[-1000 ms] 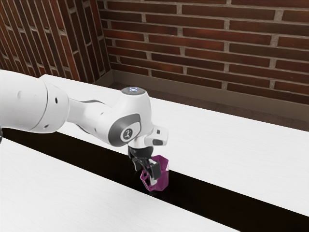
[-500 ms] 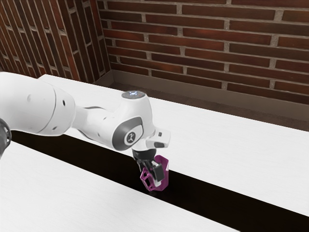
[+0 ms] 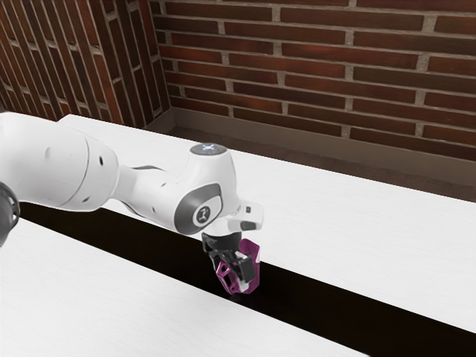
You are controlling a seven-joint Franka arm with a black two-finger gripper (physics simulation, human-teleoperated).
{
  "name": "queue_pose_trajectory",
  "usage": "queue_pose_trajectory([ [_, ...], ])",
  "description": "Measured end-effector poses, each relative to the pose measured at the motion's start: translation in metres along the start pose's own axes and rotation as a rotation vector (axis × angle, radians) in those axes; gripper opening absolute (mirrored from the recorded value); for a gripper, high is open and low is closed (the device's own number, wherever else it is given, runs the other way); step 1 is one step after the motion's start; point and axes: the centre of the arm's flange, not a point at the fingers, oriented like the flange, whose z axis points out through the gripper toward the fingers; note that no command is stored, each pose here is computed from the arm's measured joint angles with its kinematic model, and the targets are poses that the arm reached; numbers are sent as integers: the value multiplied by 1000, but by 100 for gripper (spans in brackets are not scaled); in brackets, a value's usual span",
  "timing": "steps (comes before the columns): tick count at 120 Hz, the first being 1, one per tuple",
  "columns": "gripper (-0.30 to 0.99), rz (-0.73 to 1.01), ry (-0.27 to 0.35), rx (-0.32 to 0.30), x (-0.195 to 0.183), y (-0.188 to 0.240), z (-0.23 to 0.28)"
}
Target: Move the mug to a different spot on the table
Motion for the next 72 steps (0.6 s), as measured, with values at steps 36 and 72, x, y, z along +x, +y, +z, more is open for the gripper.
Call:
queue_pose_trajectory([
  [36,63,-35,1,7,0,0,-2],
  [72,42,-47,-23,3,-6,3,-12],
])
